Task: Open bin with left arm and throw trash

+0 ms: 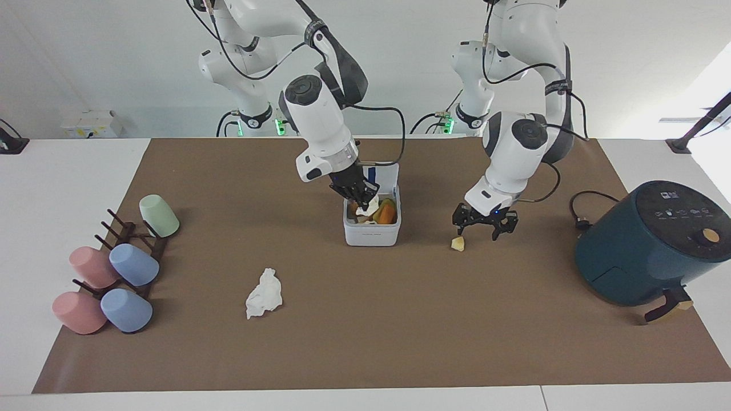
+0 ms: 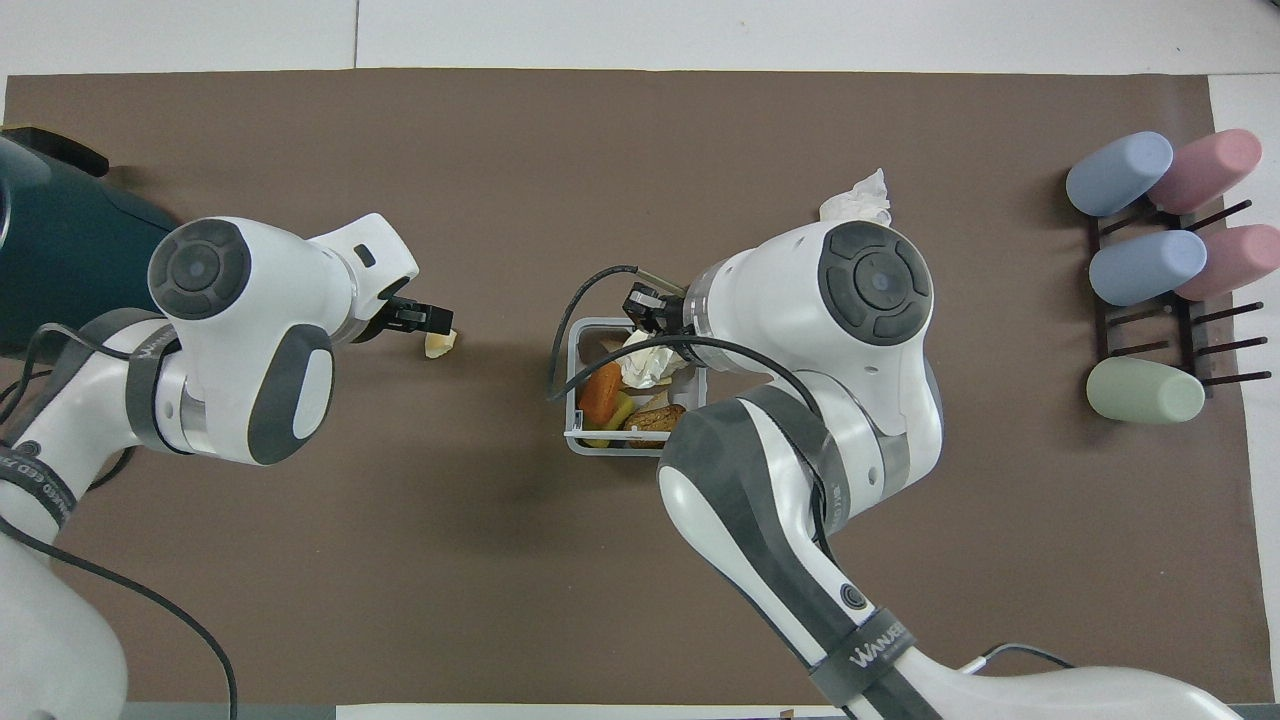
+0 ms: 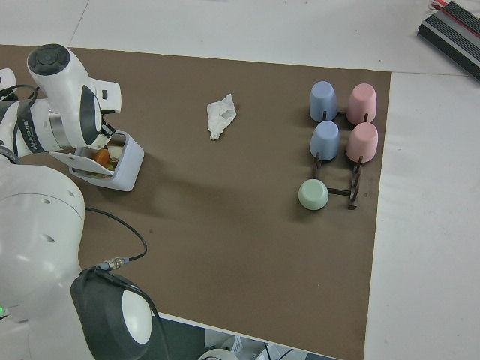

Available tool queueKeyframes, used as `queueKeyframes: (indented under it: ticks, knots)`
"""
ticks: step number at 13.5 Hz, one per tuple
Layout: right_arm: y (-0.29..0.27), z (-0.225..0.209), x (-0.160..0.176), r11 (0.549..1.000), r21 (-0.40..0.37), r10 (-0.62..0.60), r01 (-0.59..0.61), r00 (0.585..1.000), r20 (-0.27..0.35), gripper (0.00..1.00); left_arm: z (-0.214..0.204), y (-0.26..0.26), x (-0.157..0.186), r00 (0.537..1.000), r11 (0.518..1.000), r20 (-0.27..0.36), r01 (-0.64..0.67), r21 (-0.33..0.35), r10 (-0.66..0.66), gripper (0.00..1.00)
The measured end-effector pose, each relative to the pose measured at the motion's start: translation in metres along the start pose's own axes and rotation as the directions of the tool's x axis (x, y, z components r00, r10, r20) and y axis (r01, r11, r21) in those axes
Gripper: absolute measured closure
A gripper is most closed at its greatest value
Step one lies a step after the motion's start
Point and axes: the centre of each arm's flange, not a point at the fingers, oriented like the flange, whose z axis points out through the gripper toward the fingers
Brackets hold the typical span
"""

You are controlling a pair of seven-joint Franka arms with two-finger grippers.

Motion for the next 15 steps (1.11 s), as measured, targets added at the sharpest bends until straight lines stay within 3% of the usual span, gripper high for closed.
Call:
queueKeyframes:
  ticks: [1, 2, 3, 7, 9, 10, 13, 15]
  knots:
    - [0.004, 0.002, -0.002, 1.000, -0.006, 0.002, -0.002, 1.000, 0.003, 0.98, 0.020, 0.004, -0.007, 1.000, 1.000, -0.001, -0.008, 0.001, 0.008, 0.02]
    - [0.007, 0.002, -0.004, 1.000, -0.010, 0.003, -0.003, 1.000, 0.005, 0.91, 0.036, 0.010, -0.013, 1.000, 1.000, 0.010, -0.007, 0.002, 0.007, 0.09]
    - [0.007, 0.003, -0.008, 1.000, -0.013, 0.004, -0.004, 1.000, 0.008, 0.79, 0.046, 0.016, -0.016, 1.000, 1.000, 0.023, 0.020, 0.003, -0.020, 0.10]
    - [0.006, -0.001, -0.015, 0.999, -0.030, 0.026, -0.026, 1.000, 0.006, 0.33, 0.045, 0.039, -0.018, 0.995, 0.996, 0.028, 0.093, 0.001, -0.093, 0.59]
    - [0.016, -0.020, 0.011, 0.993, -0.101, -0.064, 0.061, 0.998, -0.029, 0.09, 0.032, 0.040, -0.016, 0.995, 0.995, 0.017, 0.100, -0.002, -0.100, 0.84]
    - [0.027, -0.034, 0.033, 0.982, -0.124, -0.148, 0.143, 0.988, -0.035, 0.01, 0.022, 0.041, -0.014, 0.994, 0.995, 0.014, 0.104, -0.004, -0.104, 0.91]
    - [0.076, -0.054, 0.100, 0.906, -0.148, -0.405, 0.396, 0.914, -0.036, 0.00, -0.031, 0.048, -0.005, 0.990, 0.991, 0.047, 0.132, -0.004, -0.132, 0.92]
    - [0.105, -0.058, 0.138, 0.870, -0.160, -0.482, 0.467, 0.874, -0.069, 0.00, -0.070, 0.061, 0.001, 0.985, 0.987, 0.060, 0.163, -0.010, -0.162, 0.92]
